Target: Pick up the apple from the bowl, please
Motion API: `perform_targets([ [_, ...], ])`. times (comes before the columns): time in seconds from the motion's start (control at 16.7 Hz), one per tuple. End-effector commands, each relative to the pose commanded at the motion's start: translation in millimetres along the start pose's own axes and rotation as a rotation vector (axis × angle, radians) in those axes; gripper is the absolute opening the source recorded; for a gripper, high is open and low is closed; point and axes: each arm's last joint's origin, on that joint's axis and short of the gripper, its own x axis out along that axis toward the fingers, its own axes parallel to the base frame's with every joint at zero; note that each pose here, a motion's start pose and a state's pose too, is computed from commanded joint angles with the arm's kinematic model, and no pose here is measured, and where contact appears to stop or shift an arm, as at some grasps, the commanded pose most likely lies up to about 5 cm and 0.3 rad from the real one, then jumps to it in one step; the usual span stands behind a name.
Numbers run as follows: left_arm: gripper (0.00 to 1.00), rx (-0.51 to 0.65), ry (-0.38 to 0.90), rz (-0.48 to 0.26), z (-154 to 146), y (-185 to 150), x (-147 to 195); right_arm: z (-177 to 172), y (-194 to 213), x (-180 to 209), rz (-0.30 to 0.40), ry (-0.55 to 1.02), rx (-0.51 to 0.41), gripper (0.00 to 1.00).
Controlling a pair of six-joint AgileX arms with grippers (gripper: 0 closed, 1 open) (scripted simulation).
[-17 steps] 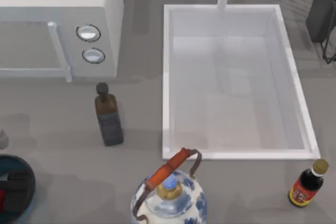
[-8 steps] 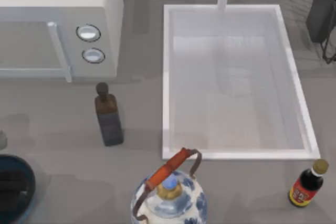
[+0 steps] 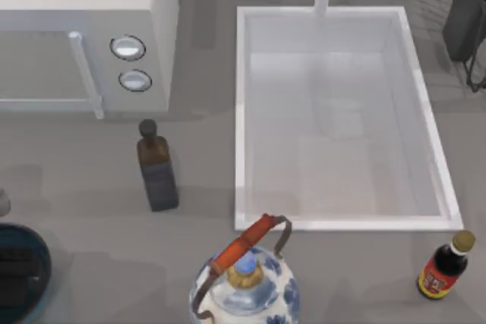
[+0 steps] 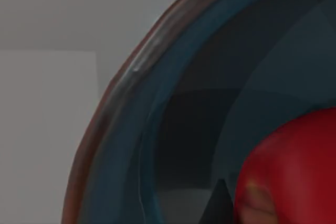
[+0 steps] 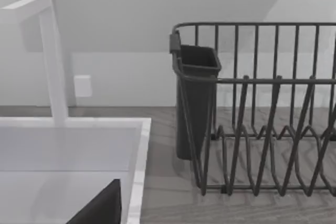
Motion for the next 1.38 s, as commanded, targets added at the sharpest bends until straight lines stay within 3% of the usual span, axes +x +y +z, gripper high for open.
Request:
perform_targets([
  [0.18,0.00,0.000,0.000,0.000,0,0,0,0,0,0,0.000,0.000,0.000,1.00],
  [0.24,0.00,-0.001,-0.058,0.023,6,1,-21,0,0,0,0.000,0.000,0.000,1.00],
  [0.54,0.00,-0.001,-0.044,0.022,20,2,-43,0,0,0,0.000,0.000,0.000,1.00],
  [0.9,0.00,-0.001,-0.020,0.019,45,5,-149,0,0,0,0.000,0.000,0.000,1.00],
  [1.14,0.00,-0.001,-0.028,0.020,29,3,-227,0,0,0,0.000,0.000,0.000,1.00],
  [1.38,0.00,-0.001,-0.055,0.023,9,1,-267,0,0,0,0.000,0.000,0.000,1.00],
])
